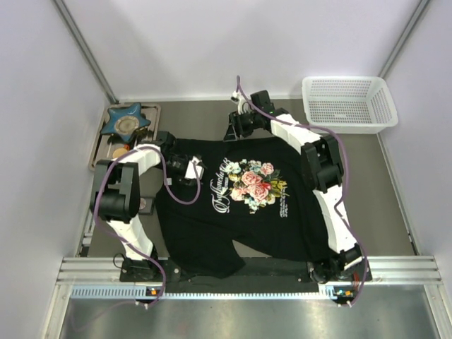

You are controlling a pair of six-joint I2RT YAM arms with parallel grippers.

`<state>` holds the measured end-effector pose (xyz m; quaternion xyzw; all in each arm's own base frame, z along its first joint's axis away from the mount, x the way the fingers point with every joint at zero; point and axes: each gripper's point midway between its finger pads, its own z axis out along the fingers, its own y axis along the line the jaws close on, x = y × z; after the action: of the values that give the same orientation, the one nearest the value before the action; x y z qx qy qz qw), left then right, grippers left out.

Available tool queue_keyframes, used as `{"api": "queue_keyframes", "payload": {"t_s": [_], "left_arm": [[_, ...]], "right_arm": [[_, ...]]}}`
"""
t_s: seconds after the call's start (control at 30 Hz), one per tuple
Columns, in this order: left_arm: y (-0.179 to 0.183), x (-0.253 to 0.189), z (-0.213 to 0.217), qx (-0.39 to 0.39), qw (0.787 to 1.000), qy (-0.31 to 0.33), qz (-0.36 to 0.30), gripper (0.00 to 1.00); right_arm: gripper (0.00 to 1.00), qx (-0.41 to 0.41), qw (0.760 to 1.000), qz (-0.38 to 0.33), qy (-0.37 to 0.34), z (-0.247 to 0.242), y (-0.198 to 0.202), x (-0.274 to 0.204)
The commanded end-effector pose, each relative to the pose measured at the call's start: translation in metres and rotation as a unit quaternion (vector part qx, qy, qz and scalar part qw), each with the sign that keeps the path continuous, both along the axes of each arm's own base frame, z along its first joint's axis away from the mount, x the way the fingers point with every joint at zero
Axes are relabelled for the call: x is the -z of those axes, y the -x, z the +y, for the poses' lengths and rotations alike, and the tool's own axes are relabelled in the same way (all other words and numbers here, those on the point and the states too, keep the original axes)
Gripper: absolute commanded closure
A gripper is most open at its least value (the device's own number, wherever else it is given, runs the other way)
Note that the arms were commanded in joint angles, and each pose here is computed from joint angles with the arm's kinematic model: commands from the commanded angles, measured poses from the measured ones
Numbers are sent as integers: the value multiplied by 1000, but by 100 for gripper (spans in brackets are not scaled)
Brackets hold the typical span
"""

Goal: Pin the brooch onto the clothing
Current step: Flatten out the clothes at the center of the board.

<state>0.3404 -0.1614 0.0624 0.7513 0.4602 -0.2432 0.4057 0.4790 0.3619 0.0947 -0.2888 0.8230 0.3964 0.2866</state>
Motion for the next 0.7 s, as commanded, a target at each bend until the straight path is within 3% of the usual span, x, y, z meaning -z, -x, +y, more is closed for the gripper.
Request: {"api": "queue_keyframes", "payload": {"t_s": [0.0,0.23,0.47,0.6,0.67], "left_arm": [[1,-12,-5,13,999,5,-34,36],[-3,-10,-9,12,999,5,-37,36],[-8,-3,-14,3,999,-1,-36,39],[-10,1,-16,2,999,-5,-39,41],[-10,3,-16,3,999,-9,-38,44]], "right_arm": [[46,-2,1000,11,-3,9,0,2],[50,-2,999,34,-2,15,4,14],[79,-2,1000,30,-7,16,3,6],[82,-8,999,28,-15,18,5,-2],[89,-8,999,28,-16,18,5,-3]]}}
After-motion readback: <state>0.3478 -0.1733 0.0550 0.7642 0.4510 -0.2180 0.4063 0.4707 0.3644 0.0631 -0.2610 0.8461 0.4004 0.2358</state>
